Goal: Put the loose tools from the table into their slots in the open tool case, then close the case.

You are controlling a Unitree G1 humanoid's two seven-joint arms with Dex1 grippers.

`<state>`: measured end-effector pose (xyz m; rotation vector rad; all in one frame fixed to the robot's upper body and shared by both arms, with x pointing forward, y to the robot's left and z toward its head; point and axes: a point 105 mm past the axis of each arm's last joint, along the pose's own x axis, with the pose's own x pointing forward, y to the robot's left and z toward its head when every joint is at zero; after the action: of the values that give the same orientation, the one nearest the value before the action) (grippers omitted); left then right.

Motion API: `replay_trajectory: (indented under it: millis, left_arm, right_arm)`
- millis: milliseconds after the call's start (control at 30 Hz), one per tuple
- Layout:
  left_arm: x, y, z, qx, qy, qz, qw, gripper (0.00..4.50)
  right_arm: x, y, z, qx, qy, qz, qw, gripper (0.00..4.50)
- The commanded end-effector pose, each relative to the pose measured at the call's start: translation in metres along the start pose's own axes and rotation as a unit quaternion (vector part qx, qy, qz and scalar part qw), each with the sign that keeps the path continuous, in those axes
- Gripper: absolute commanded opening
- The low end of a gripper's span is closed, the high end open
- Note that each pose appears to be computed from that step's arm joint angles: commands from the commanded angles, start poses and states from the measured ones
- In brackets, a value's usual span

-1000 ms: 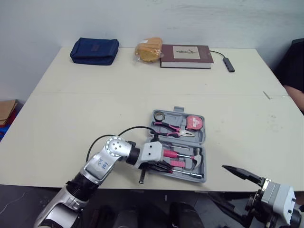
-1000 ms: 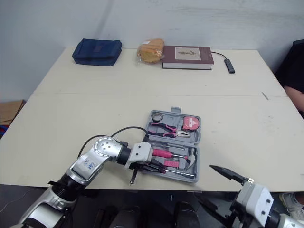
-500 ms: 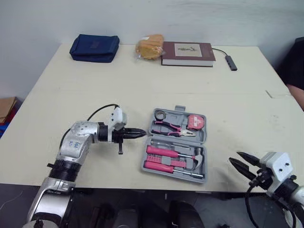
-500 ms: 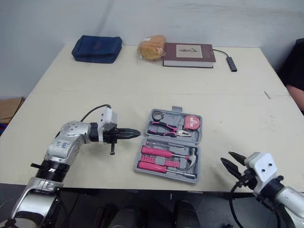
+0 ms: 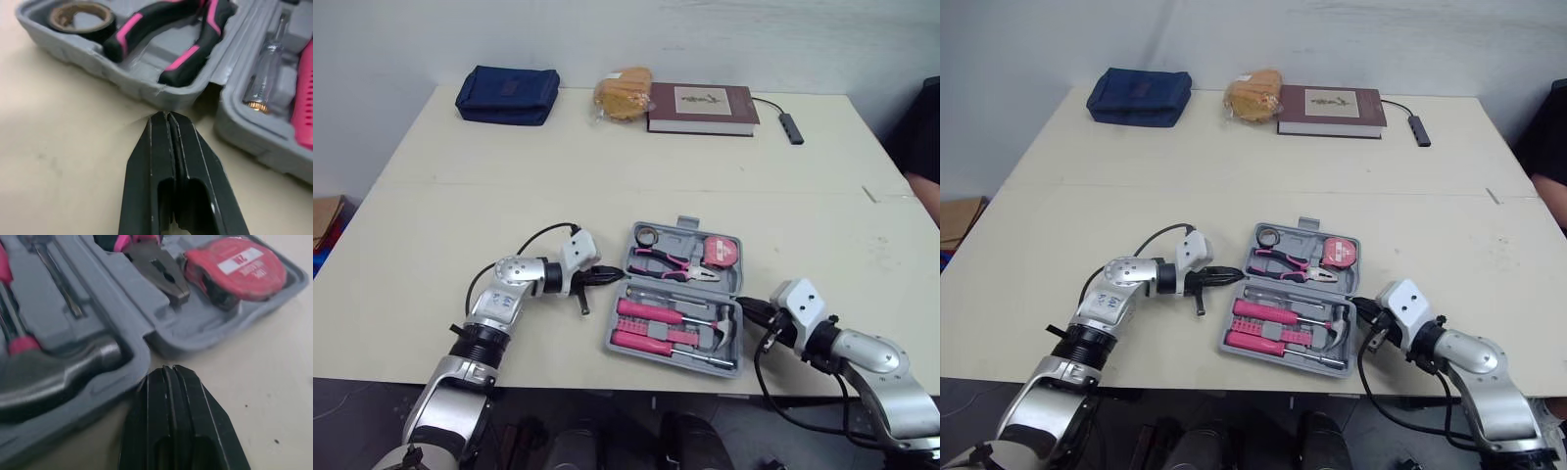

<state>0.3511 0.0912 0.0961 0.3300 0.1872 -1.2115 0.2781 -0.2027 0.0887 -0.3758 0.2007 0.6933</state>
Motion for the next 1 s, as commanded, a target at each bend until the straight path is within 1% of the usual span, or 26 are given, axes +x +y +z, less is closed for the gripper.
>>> replay_trajectory:
  millis: [33, 167, 433, 567, 700, 767, 800, 833, 867, 900, 933, 967, 1000]
  left_arm:
    - [0.000, -0.009, 0.007, 0.018, -0.004, -0.024, 1.000, 0.00]
    - [-0.007, -0.012, 0.003, 0.018, 0.000, -0.030, 0.999, 0.00]
    - [-0.026, -0.017, -0.005, 0.006, 0.008, -0.008, 1.000, 0.00]
    - [-0.032, -0.013, -0.009, -0.002, 0.017, 0.027, 0.999, 0.00]
    - [-0.034, -0.008, -0.010, 0.002, 0.020, 0.054, 0.998, 0.00]
    - [-0.040, -0.006, -0.009, -0.019, 0.005, 0.058, 0.998, 0.00]
    - [-0.046, -0.003, -0.008, -0.025, 0.004, 0.067, 0.997, 0.00]
    - [-0.052, 0.002, -0.008, -0.023, 0.009, 0.081, 0.996, 0.24]
    - [-0.056, 0.005, -0.009, -0.019, 0.014, 0.091, 0.996, 0.50]
    - [-0.066, 0.007, -0.004, -0.021, 0.009, 0.092, 0.996, 0.79]
    - [-0.075, 0.009, 0.002, -0.028, 0.002, 0.088, 0.996, 1.36]
    - [-0.083, 0.010, 0.009, -0.036, -0.006, 0.083, 0.996, 1.69]
    - [-0.089, 0.012, 0.015, -0.040, -0.011, 0.082, 0.996, 2.19]
  right_arm:
    - [0.005, 0.001, 0.008, -0.008, -0.012, 0.014, 1.000, 0.07]
    - [0.015, 0.005, 0.015, -0.015, -0.022, 0.037, 0.999, 0.07]
    - [0.031, 0.009, 0.023, -0.039, -0.032, 0.064, 0.997, 0.07]
    - [0.035, 0.012, 0.020, -0.046, -0.025, 0.081, 0.995, 0.07]
    - [0.034, 0.009, 0.017, -0.048, -0.019, 0.076, 0.996, 0.07]
    - [0.027, -0.003, 0.017, -0.010, -0.017, 0.045, 0.999, 0.07]
    - [0.021, -0.004, 0.017, 0.013, -0.012, 0.046, 0.999, 0.34]
    - [0.015, -0.008, 0.019, 0.018, -0.013, 0.037, 0.999, 0.65]
    - [0.011, -0.010, 0.021, 0.018, -0.014, 0.033, 0.999, 0.79]
    - [0.000, -0.016, 0.023, 0.011, -0.007, 0.021, 1.000, 1.23]
    - [-0.010, -0.022, 0.027, 0.009, -0.006, 0.011, 1.000, 1.86]
    - [-0.019, -0.025, 0.033, 0.014, -0.013, 0.011, 1.000, 2.21]
    - [-0.028, -0.028, 0.038, 0.027, -0.018, 0.010, 0.999, 2.73]
